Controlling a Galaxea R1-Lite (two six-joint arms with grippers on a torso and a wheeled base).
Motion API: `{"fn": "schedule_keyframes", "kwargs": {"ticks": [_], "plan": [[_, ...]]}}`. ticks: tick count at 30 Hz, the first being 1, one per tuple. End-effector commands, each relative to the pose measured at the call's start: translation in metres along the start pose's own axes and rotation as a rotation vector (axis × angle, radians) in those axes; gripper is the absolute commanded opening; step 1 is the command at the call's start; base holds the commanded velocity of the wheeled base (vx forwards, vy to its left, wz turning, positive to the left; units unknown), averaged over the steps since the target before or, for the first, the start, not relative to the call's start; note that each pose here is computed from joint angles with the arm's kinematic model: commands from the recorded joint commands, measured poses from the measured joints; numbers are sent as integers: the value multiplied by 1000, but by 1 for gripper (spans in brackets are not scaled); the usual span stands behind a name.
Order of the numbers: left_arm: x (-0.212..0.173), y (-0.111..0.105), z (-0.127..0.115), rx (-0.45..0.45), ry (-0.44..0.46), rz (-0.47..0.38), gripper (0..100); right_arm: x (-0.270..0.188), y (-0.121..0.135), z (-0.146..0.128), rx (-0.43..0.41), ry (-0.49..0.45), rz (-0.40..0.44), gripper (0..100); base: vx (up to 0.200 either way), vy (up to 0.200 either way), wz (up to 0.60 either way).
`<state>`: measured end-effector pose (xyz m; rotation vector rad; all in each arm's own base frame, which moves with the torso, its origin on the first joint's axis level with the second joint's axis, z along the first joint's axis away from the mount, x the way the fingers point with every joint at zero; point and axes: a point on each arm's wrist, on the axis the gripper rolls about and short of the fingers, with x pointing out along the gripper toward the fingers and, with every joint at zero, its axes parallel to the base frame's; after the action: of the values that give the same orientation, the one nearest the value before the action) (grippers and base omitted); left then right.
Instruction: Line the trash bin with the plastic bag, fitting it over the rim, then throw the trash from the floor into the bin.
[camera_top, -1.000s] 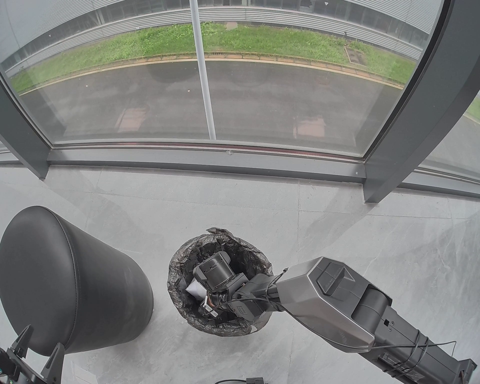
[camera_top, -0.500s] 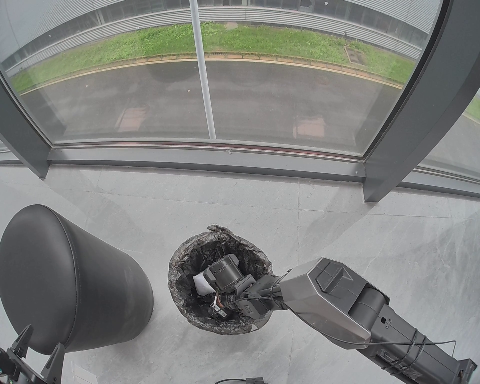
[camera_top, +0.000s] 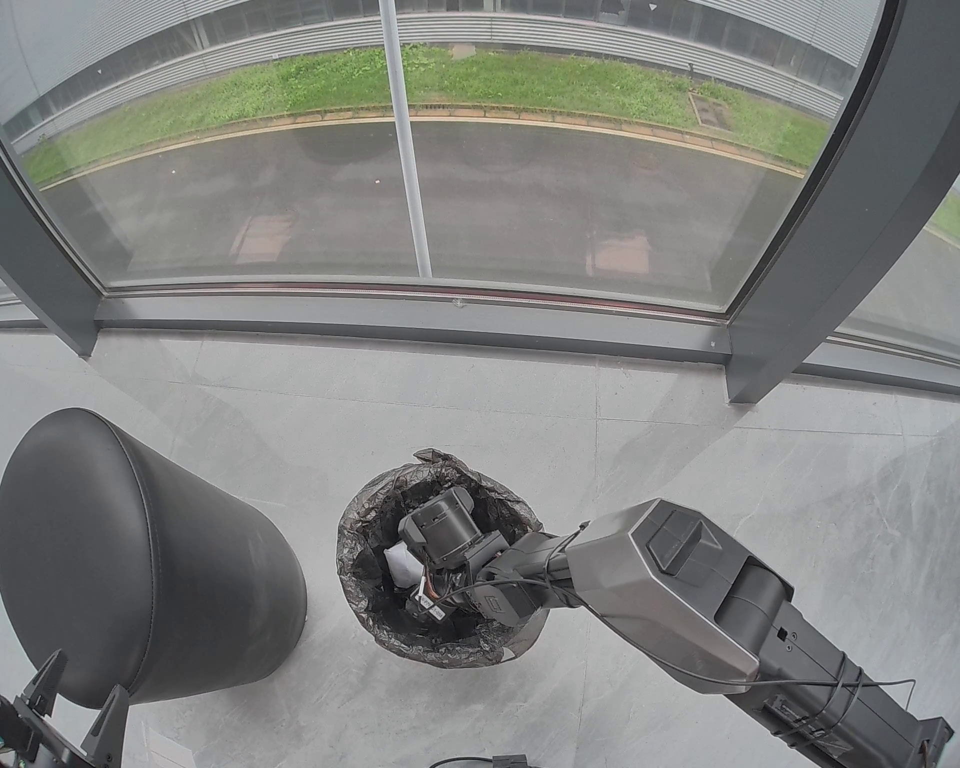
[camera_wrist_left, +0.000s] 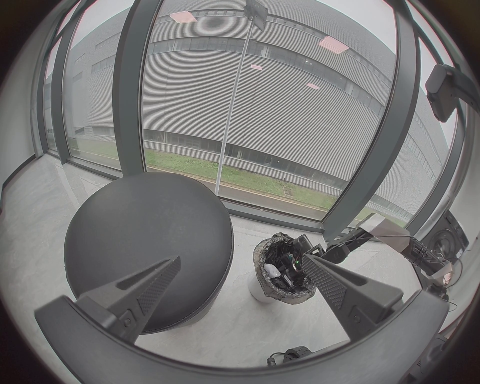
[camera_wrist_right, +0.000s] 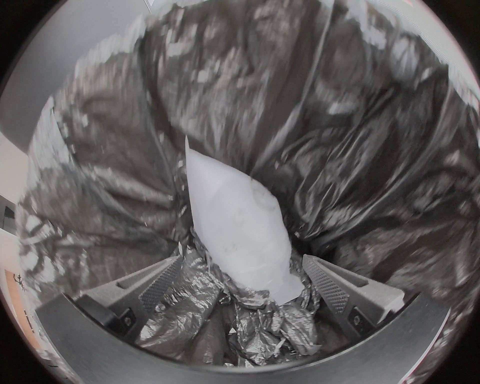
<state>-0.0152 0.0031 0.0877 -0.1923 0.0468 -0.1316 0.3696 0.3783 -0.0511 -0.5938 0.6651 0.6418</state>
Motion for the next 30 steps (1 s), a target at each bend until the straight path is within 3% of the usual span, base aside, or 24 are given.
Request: {"fn": "schedule_keyframes", "kwargs": {"ticks": [1,13,18,24,27,29,30], "plan": [[1,1,-3,-2,14,2,100,-28,-4,28,3,-69,-6,100,0,0,0],[1,1,-3,6,11,24,100,-82,-20,67,21,-133,-83,100,0,0,0],[1,1,-3,3,11,24,100,-115,-37,79,21,-106,-109,100,0,0,0],[1,1,-3,-3,11,24,100,-174,-51,83,-13,38,-84,100,0,0,0],[1,1,-3,-5,11,24,100,-206,-57,73,-42,186,-56,100,0,0,0],[1,1,-3,-5,11,24,100,-228,-64,58,-58,352,-44,100,0,0,0],[1,1,-3,-5,11,24,100,-228,-64,58,-58,352,-44,100,0,0,0]]}}
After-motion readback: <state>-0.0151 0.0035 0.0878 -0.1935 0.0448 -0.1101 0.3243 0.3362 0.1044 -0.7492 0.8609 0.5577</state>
